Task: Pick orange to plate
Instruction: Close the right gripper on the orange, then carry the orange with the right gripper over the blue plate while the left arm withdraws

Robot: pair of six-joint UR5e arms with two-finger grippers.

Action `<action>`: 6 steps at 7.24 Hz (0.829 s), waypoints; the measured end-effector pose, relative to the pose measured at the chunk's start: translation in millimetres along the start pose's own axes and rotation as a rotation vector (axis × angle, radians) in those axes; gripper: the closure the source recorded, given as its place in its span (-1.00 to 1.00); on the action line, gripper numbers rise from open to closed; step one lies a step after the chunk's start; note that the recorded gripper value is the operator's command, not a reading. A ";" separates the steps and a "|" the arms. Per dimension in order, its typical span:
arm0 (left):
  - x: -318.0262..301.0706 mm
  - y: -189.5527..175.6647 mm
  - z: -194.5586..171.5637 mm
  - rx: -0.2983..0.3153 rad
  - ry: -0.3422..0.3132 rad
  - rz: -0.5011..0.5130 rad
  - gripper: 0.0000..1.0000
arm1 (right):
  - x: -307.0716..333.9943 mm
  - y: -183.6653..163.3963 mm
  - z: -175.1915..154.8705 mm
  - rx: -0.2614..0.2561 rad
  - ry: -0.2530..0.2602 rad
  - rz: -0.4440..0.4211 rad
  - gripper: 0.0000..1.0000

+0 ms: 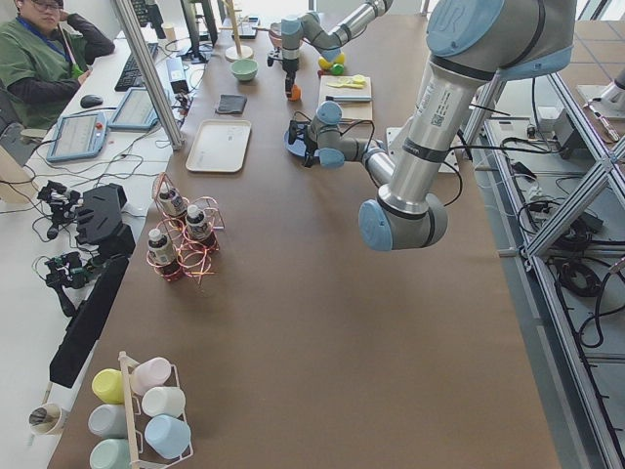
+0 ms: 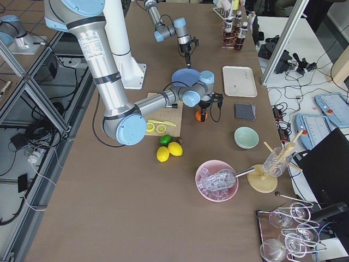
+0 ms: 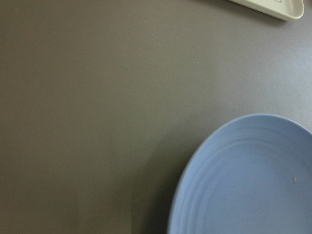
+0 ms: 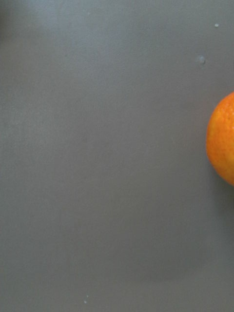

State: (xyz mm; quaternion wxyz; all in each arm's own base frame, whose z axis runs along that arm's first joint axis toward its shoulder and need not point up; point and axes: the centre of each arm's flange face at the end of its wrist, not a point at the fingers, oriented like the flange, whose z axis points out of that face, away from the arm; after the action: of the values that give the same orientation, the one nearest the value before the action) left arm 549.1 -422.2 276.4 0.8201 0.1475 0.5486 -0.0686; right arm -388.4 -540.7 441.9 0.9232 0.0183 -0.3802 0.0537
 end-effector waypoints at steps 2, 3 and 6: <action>-7.8 -14.9 -3.6 0.017 -0.010 0.032 -0.96 | -7.3 3.7 -13.5 0.013 -0.025 -0.013 1.00; -12.0 -24.7 -6.8 0.030 -0.016 0.045 -0.96 | -16.7 7.8 -30.8 0.025 -0.051 -0.024 1.00; -61.8 -70.0 -30.0 0.099 -0.089 0.234 -0.96 | -63.2 37.5 -80.3 0.050 -0.104 -0.018 1.00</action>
State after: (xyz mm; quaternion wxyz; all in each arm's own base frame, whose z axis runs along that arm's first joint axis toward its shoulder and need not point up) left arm 479.5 -482.1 311.0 0.8377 0.2477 0.4867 -0.0057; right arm -381.1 -502.9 340.1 0.9019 0.0476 -0.4260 0.0538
